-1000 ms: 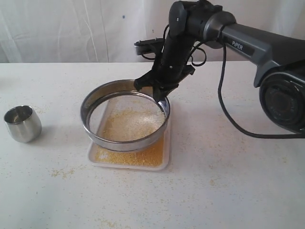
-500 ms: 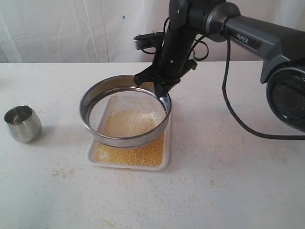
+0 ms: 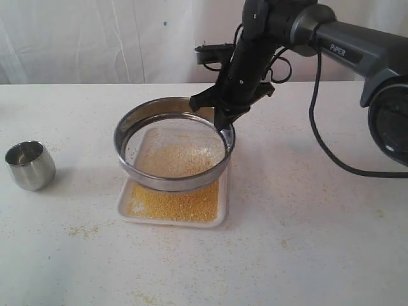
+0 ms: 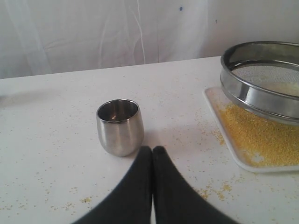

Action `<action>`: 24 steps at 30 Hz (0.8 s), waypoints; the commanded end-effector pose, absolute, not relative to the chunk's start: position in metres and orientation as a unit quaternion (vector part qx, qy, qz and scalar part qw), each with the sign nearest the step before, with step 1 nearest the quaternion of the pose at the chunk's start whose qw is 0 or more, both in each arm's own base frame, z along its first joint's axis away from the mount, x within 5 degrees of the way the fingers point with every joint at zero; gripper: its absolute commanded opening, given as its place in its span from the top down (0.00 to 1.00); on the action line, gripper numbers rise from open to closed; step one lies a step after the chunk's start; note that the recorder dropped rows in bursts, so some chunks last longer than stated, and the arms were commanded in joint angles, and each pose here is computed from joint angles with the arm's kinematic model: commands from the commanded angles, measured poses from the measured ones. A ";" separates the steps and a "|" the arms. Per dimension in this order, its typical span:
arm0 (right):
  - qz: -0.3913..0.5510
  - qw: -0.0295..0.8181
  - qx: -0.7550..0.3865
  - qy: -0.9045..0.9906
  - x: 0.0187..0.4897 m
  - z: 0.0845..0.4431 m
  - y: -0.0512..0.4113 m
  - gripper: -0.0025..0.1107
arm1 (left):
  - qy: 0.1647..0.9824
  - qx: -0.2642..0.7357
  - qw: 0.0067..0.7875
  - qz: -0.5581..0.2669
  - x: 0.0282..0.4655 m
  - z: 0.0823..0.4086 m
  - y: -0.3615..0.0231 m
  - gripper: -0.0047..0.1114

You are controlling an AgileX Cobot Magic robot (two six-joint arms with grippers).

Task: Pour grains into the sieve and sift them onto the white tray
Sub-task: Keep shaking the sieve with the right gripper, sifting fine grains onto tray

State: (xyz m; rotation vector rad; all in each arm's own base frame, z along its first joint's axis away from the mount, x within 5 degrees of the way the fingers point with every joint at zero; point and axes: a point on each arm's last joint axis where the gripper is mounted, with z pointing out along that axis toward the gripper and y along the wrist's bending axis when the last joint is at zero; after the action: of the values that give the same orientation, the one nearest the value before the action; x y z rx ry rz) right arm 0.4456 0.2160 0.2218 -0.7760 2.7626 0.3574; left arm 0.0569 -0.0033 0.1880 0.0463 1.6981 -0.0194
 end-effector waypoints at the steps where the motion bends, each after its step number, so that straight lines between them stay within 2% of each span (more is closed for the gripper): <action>1: 0.114 0.203 -0.290 0.928 0.447 0.241 0.231 0.98 | 0.748 0.020 0.663 -0.011 0.057 0.188 -0.004 0.96; 3: 0.092 0.230 -0.164 0.955 0.461 0.248 0.214 0.98 | 0.748 0.020 0.663 -0.011 0.057 0.188 -0.004 0.96; 4: 0.105 0.200 -0.154 0.962 0.457 0.248 0.211 0.98 | 0.748 0.020 0.663 -0.011 0.057 0.188 -0.004 0.96; 5: 0.128 0.147 -0.183 0.964 0.447 0.245 0.213 0.98 | 0.748 0.020 0.663 -0.011 0.057 0.188 -0.004 0.96; 7: 0.178 0.124 -0.261 0.941 0.438 0.236 0.228 0.98 | 0.748 0.020 0.663 -0.011 0.057 0.188 -0.004 0.96; 9: 0.173 0.130 -0.323 0.921 0.434 0.234 0.232 0.98 | 0.748 0.020 0.663 -0.011 0.057 0.188 -0.004 0.96; 10: 0.144 0.169 -0.330 0.917 0.442 0.236 0.231 0.98 | 0.748 0.020 0.663 -0.011 0.057 0.188 -0.004 0.96; 12: 0.083 0.244 -0.185 0.948 0.464 0.244 0.213 0.98 | 0.748 0.020 0.663 -0.011 0.057 0.188 -0.004 0.96; 13: 0.081 0.234 -0.130 0.960 0.466 0.245 0.205 0.98 | 0.748 0.020 0.663 -0.011 0.057 0.188 -0.004 0.96; 14: 0.099 0.184 -0.130 0.969 0.458 0.242 0.204 0.98 | 0.748 0.020 0.663 -0.011 0.057 0.188 -0.004 0.96; 15: 0.131 0.128 -0.185 0.966 0.447 0.236 0.210 0.98 | 0.748 0.020 0.663 -0.011 0.057 0.188 -0.004 0.96; 17: 0.178 0.113 -0.286 0.935 0.436 0.226 0.227 0.98 | 0.748 0.020 0.663 -0.011 0.057 0.188 -0.004 0.96; 18: 0.172 0.118 -0.315 0.926 0.436 0.226 0.229 0.98 | 0.748 0.020 0.663 -0.011 0.057 0.188 -0.004 0.96; 19: 0.156 0.158 -0.315 0.923 0.443 0.228 0.229 0.98 | 0.748 0.020 0.663 -0.011 0.057 0.188 -0.004 0.96; 21: 0.117 0.256 -0.212 0.936 0.465 0.237 0.222 0.98 | 0.748 0.020 0.663 -0.011 0.057 0.188 -0.004 0.96; 23: 0.127 0.226 -0.134 0.957 0.466 0.239 0.212 0.98 | 0.748 0.020 0.663 -0.011 0.057 0.188 -0.004 0.96; 24: 0.143 0.168 -0.158 0.963 0.456 0.236 0.212 0.98 | 0.748 0.020 0.663 -0.011 0.057 0.188 -0.004 0.96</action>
State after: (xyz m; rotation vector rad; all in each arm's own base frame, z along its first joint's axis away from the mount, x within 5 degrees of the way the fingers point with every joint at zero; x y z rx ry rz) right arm 0.4558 0.2263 0.2200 -0.5916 2.6770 0.3293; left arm 0.0569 -0.0033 0.1880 0.0463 1.6981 -0.0194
